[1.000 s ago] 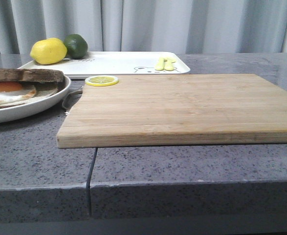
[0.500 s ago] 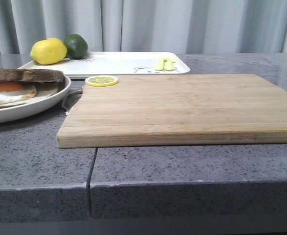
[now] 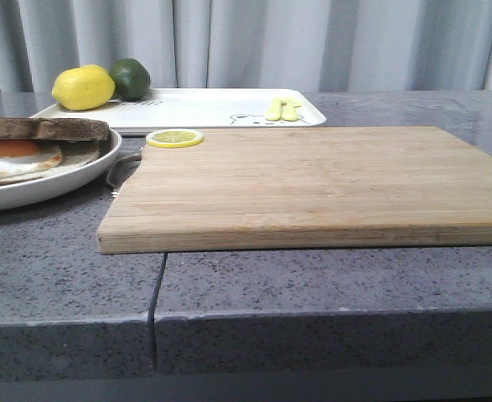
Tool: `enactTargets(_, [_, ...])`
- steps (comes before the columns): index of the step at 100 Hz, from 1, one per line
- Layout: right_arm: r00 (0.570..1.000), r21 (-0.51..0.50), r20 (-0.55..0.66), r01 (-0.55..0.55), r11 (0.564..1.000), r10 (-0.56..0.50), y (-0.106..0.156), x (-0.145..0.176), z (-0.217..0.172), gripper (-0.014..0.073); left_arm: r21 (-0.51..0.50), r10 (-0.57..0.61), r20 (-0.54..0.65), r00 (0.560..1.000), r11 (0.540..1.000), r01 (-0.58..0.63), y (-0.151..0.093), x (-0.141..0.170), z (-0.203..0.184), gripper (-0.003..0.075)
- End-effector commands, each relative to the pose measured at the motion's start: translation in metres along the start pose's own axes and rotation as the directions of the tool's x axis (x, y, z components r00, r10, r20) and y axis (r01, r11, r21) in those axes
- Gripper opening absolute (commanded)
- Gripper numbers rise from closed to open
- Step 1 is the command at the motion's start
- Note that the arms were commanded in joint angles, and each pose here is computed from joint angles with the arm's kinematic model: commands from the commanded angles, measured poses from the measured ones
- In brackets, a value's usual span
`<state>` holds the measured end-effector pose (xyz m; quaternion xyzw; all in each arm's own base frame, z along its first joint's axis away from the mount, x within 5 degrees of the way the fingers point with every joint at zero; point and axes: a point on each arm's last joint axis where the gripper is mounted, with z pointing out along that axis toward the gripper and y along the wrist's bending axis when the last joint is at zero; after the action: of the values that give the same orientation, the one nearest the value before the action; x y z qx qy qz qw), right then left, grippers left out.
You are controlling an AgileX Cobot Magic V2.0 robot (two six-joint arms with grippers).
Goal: Place bread and move sandwich to tray
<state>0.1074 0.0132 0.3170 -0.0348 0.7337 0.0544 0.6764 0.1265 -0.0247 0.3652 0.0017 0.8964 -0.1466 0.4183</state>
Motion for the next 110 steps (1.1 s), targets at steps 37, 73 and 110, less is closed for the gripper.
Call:
enactTargets(37, [0.995, 0.025, 0.100, 0.003, 1.000, -0.006, -0.002, -0.015, -0.002, 0.0427, 0.020, -0.007, 0.087, 0.996, 1.000, 0.005, -0.004, -0.012, -0.007, 0.0440])
enactTargets(73, [0.995, 0.024, 0.099, 0.003, 1.000, -0.006, -0.002, -0.015, -0.002, 0.0427, 0.021, -0.010, 0.119, 0.993, 1.000, 0.008, -0.004, -0.015, -0.007, 0.0440])
enactTargets(110, [0.995, 0.024, 0.097, 0.003, 1.000, -0.006, -0.002, -0.015, -0.002, 0.0427, -0.093, -0.063, 0.095, 0.993, 0.993, 0.072, 0.011, -0.025, 0.014, 0.0440])
